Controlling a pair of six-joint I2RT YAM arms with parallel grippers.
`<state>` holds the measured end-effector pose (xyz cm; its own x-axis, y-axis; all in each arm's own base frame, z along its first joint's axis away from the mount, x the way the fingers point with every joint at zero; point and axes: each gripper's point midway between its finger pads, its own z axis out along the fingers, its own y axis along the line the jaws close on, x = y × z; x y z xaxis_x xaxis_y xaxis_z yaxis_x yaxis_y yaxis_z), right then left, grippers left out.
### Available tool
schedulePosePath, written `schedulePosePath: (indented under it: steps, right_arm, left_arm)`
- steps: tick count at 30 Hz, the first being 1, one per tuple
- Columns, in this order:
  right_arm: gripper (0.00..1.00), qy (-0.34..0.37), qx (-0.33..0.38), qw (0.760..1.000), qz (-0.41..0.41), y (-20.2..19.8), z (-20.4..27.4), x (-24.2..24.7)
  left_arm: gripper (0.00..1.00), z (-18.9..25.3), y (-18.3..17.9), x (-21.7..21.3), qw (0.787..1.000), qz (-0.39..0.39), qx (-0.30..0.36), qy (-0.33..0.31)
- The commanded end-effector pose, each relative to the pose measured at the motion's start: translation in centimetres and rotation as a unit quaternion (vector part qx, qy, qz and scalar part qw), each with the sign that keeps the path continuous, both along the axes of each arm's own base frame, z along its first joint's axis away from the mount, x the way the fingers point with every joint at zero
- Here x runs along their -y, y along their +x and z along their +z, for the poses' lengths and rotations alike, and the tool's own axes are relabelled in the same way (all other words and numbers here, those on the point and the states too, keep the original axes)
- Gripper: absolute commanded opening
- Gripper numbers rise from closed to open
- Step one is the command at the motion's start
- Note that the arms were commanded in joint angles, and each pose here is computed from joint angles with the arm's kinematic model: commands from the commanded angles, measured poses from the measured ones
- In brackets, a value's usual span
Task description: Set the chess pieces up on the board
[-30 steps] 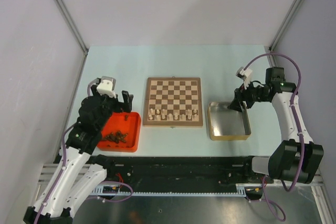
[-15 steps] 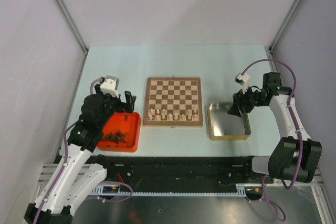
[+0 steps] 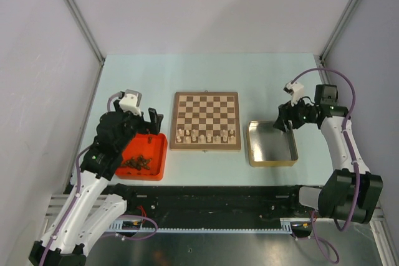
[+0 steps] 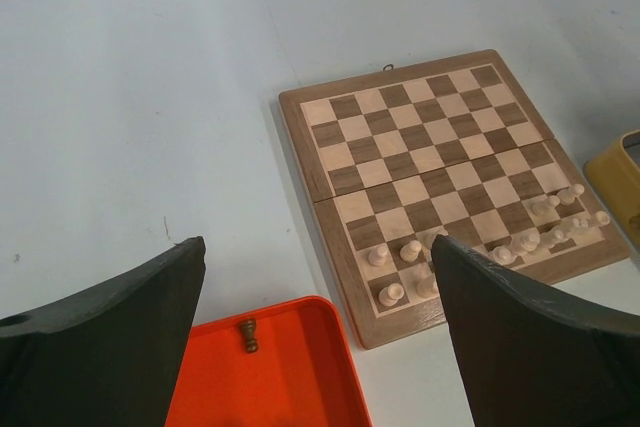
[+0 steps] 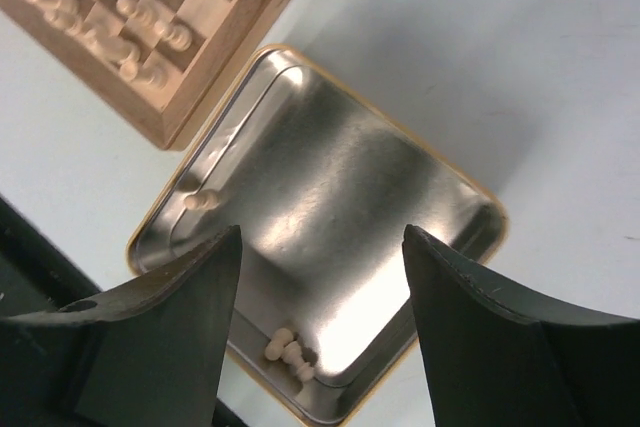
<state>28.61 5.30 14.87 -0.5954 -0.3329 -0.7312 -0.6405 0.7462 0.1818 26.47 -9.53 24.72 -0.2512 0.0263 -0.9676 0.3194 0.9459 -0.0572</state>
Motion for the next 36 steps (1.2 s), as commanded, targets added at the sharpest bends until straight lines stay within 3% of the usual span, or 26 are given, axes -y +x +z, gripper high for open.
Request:
schedulePosePath:
  steps: [1,8,13,18,22,24,25,26,30,36]
  right_arm:
    - [0.71,-0.016,0.083,0.994,-0.072,2.6,3.7,1.7]
    - [0.87,-0.017,0.174,0.970,-0.170,4.6,9.1,4.0]
    - [0.92,0.015,0.187,0.960,-0.206,4.7,11.1,4.4]
    - [0.97,0.059,0.166,0.968,-0.181,3.8,11.1,3.1]
    - [1.00,0.059,0.149,0.986,-0.041,1.3,9.2,0.2]
    - [1.00,0.079,0.107,0.991,0.032,-1.4,7.4,-1.7]
    - [1.00,0.049,0.124,0.988,0.076,-1.7,6.6,-1.9]
    - [1.00,0.029,0.081,0.992,0.090,-2.7,4.5,-1.9]
    - [0.94,-0.055,0.046,0.972,0.222,-4.1,-0.3,-3.4]
    - [0.81,-0.080,0.108,0.914,0.382,-3.4,-3.1,-4.8]
  left_arm:
    - [1.00,3.1,-0.3,1.0,0.998,-0.019,0.029,-0.048]
    - [1.00,5.5,-1.9,2.9,0.990,-0.056,0.026,-0.127]
    - [1.00,6.5,-2.8,3.8,0.984,-0.079,0.021,-0.158]
    - [1.00,6.6,-3.7,5.3,0.977,-0.126,0.003,-0.171]
    - [1.00,6.1,-4.7,7.1,0.966,-0.176,-0.031,-0.189]
    - [1.00,5.7,-5.0,7.8,0.960,-0.199,-0.047,-0.192]
    - [1.00,5.5,-5.1,8.0,0.959,-0.204,-0.052,-0.192]
    - [1.00,5.4,-5.2,8.1,0.958,-0.210,-0.053,-0.190]
    - [1.00,4.6,-4.9,8.1,0.960,-0.213,-0.054,-0.172]
    - [1.00,3.9,-3.6,7.3,0.971,-0.198,-0.031,-0.129]
